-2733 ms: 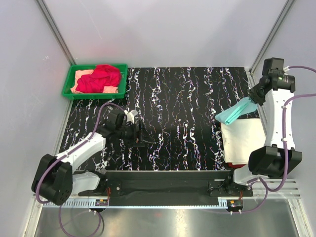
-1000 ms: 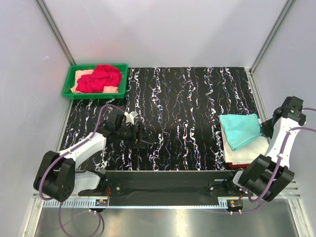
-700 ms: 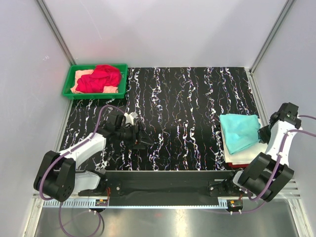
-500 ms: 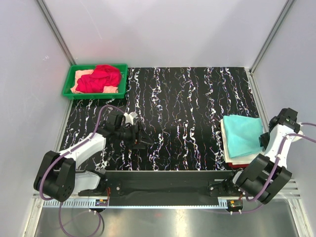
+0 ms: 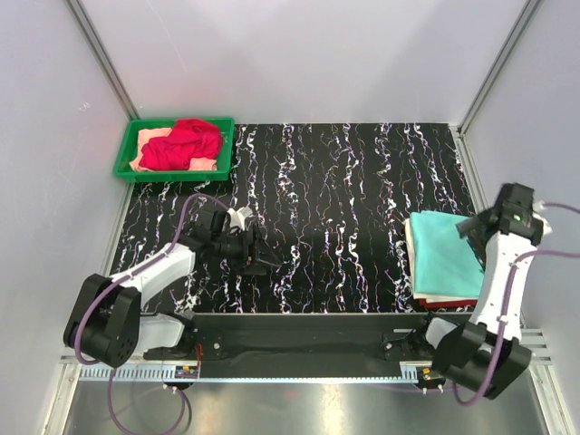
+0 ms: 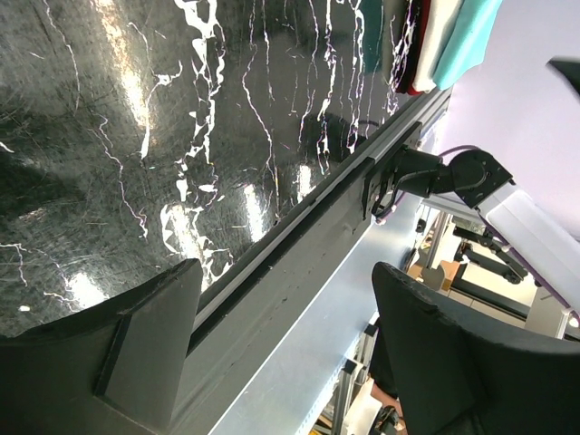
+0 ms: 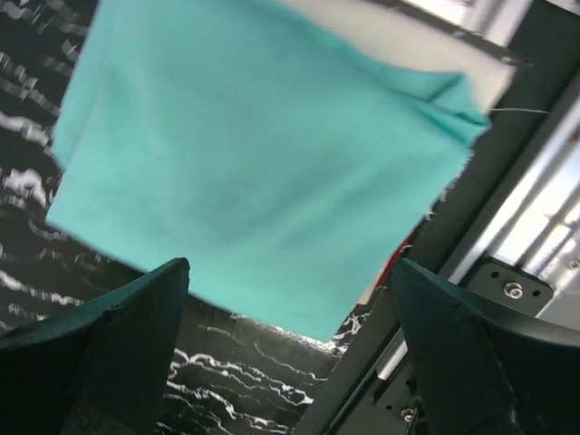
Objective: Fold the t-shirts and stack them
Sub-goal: Reset both grippers
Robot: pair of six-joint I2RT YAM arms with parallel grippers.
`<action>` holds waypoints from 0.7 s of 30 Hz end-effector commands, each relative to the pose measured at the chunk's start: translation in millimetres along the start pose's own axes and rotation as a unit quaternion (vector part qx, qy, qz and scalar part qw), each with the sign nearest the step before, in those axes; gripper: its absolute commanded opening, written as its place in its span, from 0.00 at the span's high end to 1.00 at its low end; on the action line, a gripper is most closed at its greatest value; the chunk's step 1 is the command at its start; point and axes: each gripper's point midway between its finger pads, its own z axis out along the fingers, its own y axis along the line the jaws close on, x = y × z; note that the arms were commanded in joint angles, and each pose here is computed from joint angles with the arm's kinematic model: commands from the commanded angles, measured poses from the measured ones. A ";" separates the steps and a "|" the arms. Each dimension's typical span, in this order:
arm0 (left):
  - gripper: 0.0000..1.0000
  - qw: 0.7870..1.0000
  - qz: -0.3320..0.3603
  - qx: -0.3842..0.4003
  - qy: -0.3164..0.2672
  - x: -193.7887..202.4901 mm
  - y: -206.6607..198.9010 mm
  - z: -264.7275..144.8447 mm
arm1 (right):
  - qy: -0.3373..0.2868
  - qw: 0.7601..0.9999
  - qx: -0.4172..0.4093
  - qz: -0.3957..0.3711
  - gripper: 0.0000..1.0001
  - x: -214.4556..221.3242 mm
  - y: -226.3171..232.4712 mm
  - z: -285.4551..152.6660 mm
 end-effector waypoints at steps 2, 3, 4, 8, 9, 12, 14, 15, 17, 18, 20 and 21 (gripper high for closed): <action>0.20 1.000 0.013 0.012 0.002 -1.7 -2.9 -0.1 | 0.023 0.995 -0.055 -0.078 0.00 22.0 55.0 -12.9; 0.20 1.000 0.013 0.010 -0.001 -2.4 -2.9 -0.5 | 0.025 0.993 -0.062 -0.092 0.00 28.4 63.4 -14.3; 0.20 1.000 0.016 0.008 -0.001 -2.3 -2.7 -1.0 | 0.027 0.991 -0.073 -0.106 0.00 34.7 72.6 -16.2; 0.20 0.999 0.041 0.000 -0.025 -5.5 -6.0 -9.1 | 0.056 0.959 -0.166 -0.221 0.00 102.2 137.6 -37.4; 0.19 0.998 0.046 -0.002 -0.034 -6.4 -5.4 -11.7 | 0.062 0.952 -0.182 -0.239 0.00 116.8 147.4 -43.1; 0.18 0.995 0.070 -0.012 -0.073 -10.7 -7.6 -22.8 | 0.098 0.909 -0.273 -0.299 0.00 191.4 184.8 -75.0; 0.16 0.992 0.084 -0.018 -0.096 -8.9 -5.1 -29.1 | 0.133 0.885 -0.337 -0.292 0.00 234.7 205.0 -90.5; 0.16 0.991 0.084 -0.017 -0.099 -7.1 -3.8 -30.8 | 0.157 0.865 -0.370 -0.299 0.00 262.3 207.0 -102.5; 0.16 0.994 0.068 -0.011 -0.088 6.4 6.1 -29.2 | 0.218 0.829 -0.451 -0.250 0.00 300.4 214.7 -121.3; 0.15 0.994 0.060 0.019 -0.085 9.9 -1.4 -28.7 | 0.242 0.809 -0.480 -0.236 0.00 315.2 211.6 -130.7; 0.15 0.994 0.051 0.051 -0.078 19.7 -3.6 -27.3 | 0.283 0.775 -0.537 -0.174 0.01 327.1 204.2 -144.0; 0.15 0.992 0.054 0.078 -0.082 19.4 -13.5 -30.7 | 0.293 0.765 -0.550 -0.160 0.00 329.5 198.5 -147.2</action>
